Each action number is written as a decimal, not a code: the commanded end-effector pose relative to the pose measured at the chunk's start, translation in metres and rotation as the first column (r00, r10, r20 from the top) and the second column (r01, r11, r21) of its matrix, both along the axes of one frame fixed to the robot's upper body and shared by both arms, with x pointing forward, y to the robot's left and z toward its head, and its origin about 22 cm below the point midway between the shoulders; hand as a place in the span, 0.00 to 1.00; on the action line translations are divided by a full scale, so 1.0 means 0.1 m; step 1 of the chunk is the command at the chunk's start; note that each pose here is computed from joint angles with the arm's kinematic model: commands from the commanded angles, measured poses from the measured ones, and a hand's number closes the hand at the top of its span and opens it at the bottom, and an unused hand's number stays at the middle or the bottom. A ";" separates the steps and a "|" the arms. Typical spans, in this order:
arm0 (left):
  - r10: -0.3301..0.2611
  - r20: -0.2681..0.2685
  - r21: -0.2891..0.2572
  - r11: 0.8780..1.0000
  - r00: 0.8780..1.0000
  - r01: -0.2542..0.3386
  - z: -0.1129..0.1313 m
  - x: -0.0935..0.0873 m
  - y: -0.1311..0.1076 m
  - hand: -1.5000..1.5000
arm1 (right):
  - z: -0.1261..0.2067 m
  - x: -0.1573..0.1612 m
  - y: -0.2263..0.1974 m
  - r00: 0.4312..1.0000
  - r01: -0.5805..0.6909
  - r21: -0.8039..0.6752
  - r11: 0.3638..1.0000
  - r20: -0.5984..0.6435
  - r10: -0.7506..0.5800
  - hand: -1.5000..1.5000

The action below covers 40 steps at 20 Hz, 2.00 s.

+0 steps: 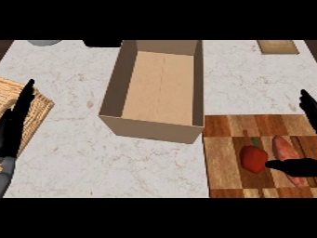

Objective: Pick the bell pepper from the cutting board and place it in the cardboard box

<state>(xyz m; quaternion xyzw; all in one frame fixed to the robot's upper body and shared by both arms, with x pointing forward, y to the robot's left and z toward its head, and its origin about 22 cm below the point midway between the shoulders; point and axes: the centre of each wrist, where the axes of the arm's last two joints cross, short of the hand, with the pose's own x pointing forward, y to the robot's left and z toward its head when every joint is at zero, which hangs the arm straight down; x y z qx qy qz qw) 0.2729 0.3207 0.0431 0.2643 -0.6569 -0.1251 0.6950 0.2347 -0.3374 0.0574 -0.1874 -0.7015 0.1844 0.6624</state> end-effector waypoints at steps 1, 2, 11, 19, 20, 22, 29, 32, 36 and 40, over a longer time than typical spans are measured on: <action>0.122 -0.075 -0.015 0.992 0.990 -0.123 -0.14 -0.06 0.26 0.50 | -0.71 -0.50 0.03 0.998 0.020 -0.100 0.995 -0.059 -0.026 0.00; 0.129 -0.078 -0.007 0.991 0.989 -0.130 -0.19 -0.25 0.51 0.50 | -0.72 -0.61 -0.03 0.997 0.072 0.063 0.995 0.007 -0.072 0.00; 0.110 -0.076 -0.015 0.994 0.991 -0.112 -0.32 -0.15 0.22 0.50 | -0.67 -0.79 -0.54 0.989 -0.072 -0.127 0.989 0.119 0.087 0.00; 0.082 -0.051 0.008 0.997 0.995 -0.082 -0.16 -0.12 0.38 0.50 | -0.08 -0.38 -0.63 0.965 -0.228 -0.433 0.872 -0.221 0.142 0.00; 0.114 -0.055 -0.001 0.993 0.992 -0.114 -0.19 -0.08 0.45 0.50 | 0.10 -0.37 -0.67 0.952 -0.272 -0.436 0.858 -0.250 0.175 0.00; 0.108 -0.065 -0.001 0.994 0.992 -0.108 -0.17 -0.25 0.44 0.50 | 0.11 -0.40 -0.61 0.933 -0.298 -0.456 0.838 -0.327 0.154 0.00; 0.096 -0.062 0.025 0.995 0.993 -0.094 -0.28 -0.08 0.37 0.50 | 0.11 0.00 0.18 0.866 -0.403 -0.461 0.791 -0.472 0.166 0.00; 0.100 -0.076 0.003 0.995 0.992 -0.100 -0.31 -0.14 0.30 0.50 | 0.12 0.09 0.09 0.845 -0.418 -0.483 0.769 -0.517 0.135 0.00; 0.099 -0.068 -0.007 0.995 0.993 -0.100 -0.30 -0.20 0.52 0.50 | -0.06 0.28 0.09 0.832 -0.439 -0.491 0.752 -0.538 0.135 0.00; 0.117 -0.067 0.004 0.993 0.991 -0.117 -0.33 -0.24 0.43 0.50 | -0.09 0.34 0.12 0.828 -0.438 -0.487 0.756 -0.546 0.128 0.00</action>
